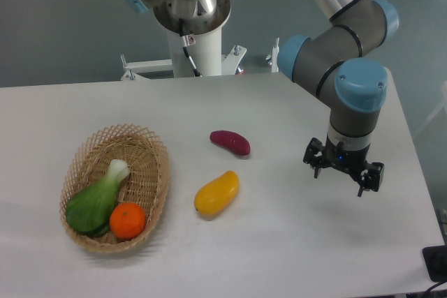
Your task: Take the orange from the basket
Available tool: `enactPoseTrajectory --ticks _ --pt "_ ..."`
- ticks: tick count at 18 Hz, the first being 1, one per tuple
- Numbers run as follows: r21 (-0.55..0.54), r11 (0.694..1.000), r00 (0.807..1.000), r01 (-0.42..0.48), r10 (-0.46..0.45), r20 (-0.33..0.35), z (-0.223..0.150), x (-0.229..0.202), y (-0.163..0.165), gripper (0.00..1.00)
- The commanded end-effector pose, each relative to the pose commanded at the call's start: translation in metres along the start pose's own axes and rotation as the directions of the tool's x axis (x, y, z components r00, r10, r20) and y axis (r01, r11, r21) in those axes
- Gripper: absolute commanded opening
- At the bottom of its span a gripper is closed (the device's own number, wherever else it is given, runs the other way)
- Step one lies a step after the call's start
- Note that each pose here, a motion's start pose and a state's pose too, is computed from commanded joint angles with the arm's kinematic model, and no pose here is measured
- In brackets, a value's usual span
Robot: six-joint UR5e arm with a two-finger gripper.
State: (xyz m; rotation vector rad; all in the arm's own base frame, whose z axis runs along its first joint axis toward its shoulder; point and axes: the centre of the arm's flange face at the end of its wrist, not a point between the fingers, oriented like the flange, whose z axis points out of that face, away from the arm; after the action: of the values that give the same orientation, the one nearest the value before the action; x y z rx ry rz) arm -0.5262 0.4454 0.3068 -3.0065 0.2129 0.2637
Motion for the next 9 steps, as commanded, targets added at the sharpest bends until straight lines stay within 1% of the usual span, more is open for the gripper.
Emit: enactPoseTrajectory --ticks 5,7,9 --pt "0.003 1.0 1.0 0.009 -0.009 -0.003 -0.001 0.001 -0.002 1.0" --pt "0.006 1.0 1.0 0.016 -0.016 -0.003 0.0 0.004 -0.011 1.0" --pt "0.012 0.995 0.995 0.101 -0.101 -0.001 0.002 0.004 -0.026 1.0"
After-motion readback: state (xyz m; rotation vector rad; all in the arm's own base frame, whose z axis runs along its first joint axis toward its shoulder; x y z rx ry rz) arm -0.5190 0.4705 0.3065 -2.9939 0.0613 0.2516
